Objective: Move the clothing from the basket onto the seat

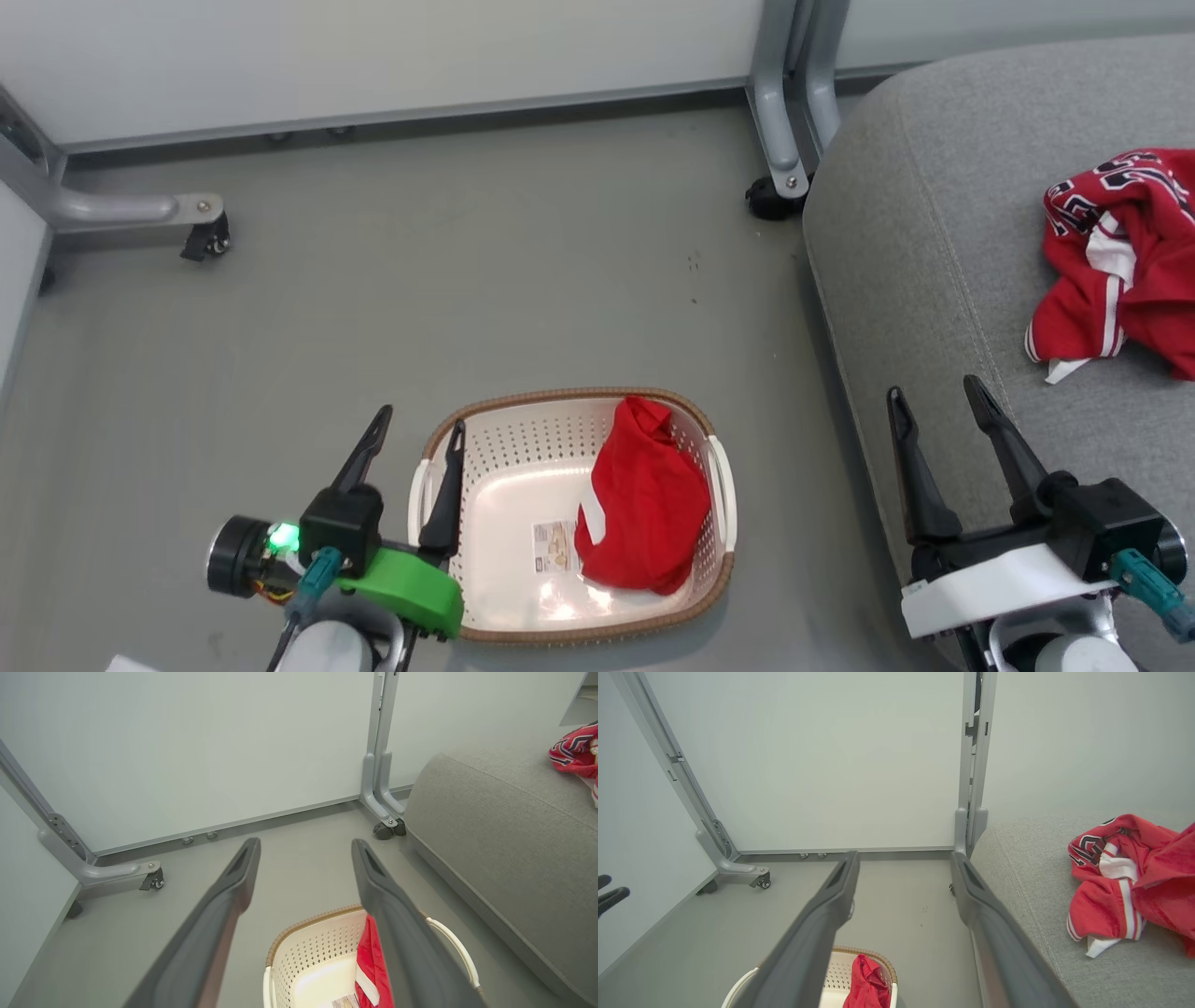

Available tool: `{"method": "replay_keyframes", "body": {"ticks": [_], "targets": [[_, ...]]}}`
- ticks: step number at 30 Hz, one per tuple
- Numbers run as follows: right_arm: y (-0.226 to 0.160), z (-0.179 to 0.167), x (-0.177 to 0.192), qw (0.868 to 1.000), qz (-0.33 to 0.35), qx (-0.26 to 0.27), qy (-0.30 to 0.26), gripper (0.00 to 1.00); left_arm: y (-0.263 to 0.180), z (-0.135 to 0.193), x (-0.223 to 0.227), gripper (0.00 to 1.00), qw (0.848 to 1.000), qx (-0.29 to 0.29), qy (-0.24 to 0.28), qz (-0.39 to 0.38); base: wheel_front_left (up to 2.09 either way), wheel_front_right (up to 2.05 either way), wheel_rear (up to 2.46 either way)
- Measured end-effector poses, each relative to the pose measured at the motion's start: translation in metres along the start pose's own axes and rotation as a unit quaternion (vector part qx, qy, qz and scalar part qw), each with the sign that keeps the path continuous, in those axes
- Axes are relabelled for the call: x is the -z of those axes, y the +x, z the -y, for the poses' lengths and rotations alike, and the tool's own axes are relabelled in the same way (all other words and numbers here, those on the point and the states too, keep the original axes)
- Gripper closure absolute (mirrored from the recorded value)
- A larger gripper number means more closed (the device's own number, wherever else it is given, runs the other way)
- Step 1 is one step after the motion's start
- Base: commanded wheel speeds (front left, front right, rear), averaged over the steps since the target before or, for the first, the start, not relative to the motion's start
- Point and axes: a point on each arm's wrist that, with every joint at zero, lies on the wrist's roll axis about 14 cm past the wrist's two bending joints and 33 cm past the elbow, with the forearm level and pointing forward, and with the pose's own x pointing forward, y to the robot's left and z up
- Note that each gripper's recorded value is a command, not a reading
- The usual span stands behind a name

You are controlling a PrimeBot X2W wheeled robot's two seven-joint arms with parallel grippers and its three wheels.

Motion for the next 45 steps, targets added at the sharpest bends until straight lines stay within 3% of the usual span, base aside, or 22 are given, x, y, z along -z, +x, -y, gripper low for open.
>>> {"method": "replay_keyframes", "body": {"ticks": [9,19,25,31,40,45], "targets": [[0.032,0.015,0.015,1.000,-0.001,0.013,0.002,0.00,0.059,0.054,0.038,0.00,0.993,0.110,0.000,-0.052,0.00,0.00,0.00],[0.057,0.037,0.057,0.999,-0.028,0.039,0.011,0.00,0.103,0.108,0.102,0.00,0.968,0.217,-0.015,-0.127,0.00,0.00,0.00],[0.062,0.047,0.090,0.997,-0.060,0.051,0.016,0.00,0.105,0.126,0.167,0.00,0.942,0.253,-0.025,-0.220,0.00,0.00,0.00],[0.063,0.055,0.124,0.993,-0.097,0.060,0.019,0.00,0.089,0.140,0.234,0.00,0.902,0.279,-0.037,-0.326,0.00,0.00,0.00],[0.058,0.065,0.165,0.986,-0.147,0.075,0.025,0.00,0.073,0.165,0.293,0.00,0.859,0.312,-0.065,-0.401,0.00,0.00,0.00],[0.054,0.071,0.176,0.983,-0.162,0.085,0.023,0.00,0.064,0.163,0.324,0.00,0.838,0.313,-0.061,-0.442,0.00,0.00,0.00]]}}
